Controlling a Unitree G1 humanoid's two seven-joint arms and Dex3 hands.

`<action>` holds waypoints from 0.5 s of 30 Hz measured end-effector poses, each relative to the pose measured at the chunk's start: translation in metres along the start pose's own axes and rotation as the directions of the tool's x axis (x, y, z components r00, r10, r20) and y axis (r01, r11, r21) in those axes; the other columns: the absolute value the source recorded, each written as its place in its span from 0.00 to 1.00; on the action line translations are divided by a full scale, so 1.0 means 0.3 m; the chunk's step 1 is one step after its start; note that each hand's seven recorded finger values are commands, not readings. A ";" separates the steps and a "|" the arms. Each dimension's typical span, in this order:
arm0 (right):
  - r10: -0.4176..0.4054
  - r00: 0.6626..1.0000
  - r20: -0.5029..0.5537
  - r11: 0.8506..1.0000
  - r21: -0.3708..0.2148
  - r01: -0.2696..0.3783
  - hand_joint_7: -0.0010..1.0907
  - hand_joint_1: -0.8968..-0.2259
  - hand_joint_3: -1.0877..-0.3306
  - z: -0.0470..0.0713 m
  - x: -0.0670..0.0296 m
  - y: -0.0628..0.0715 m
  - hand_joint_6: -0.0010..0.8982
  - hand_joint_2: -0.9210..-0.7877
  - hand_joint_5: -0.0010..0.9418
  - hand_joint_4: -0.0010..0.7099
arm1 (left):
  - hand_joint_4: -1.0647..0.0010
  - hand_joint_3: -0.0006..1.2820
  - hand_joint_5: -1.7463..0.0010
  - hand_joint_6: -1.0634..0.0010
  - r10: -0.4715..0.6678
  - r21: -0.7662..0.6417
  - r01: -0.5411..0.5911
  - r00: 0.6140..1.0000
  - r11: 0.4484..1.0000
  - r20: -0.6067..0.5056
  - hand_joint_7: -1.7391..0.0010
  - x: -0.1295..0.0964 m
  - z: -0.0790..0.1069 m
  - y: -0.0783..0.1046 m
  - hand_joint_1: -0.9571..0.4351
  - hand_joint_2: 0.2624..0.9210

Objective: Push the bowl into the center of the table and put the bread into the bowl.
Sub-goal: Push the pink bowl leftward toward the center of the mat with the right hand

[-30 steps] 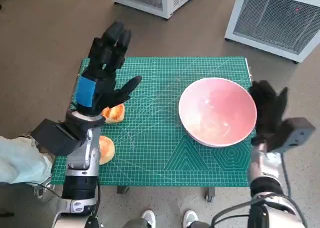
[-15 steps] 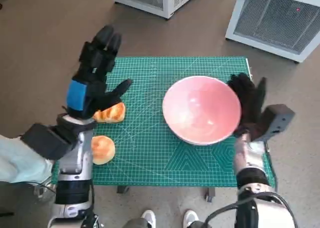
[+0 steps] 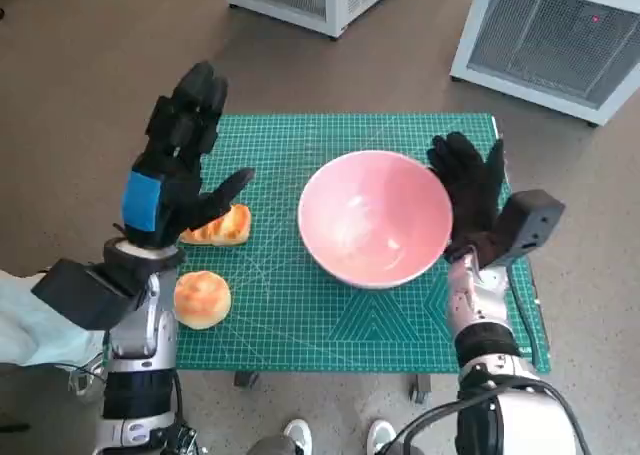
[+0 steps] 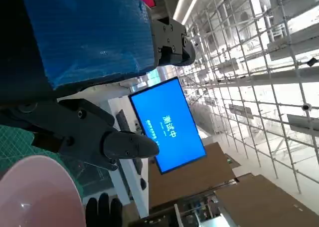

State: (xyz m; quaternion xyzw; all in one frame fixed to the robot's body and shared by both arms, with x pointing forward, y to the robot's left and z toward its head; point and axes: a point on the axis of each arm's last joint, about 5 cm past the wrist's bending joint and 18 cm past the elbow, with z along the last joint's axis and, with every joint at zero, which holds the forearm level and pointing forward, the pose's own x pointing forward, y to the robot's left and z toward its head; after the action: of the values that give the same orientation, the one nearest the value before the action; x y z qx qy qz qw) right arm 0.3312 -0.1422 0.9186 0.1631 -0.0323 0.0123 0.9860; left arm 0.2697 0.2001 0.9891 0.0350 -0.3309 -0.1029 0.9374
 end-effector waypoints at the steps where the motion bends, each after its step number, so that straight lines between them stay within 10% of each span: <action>1: 0.004 1.000 -0.002 1.000 0.003 -0.004 0.21 0.43 0.29 0.001 0.002 0.006 0.19 0.00 0.00 0.27 | 0.84 0.17 1.00 0.85 0.000 0.001 0.000 1.000 1.000 -0.001 0.85 -0.001 0.000 0.001 0.44 1.00; 15: 0.046 0.999 -0.020 0.999 0.020 -0.045 0.21 0.36 0.38 0.015 0.023 0.056 0.21 0.00 0.00 0.26 | 0.84 0.17 1.00 0.85 0.003 0.005 -0.003 1.000 1.000 -0.001 0.86 -0.007 0.002 0.002 0.44 1.00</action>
State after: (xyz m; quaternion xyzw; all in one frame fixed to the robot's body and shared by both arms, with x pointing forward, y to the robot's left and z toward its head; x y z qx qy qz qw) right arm 0.3374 -0.1275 0.9288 0.1719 -0.0260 0.0366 0.9841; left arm 0.2678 0.2013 0.9883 0.0370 -0.3307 -0.1006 0.9376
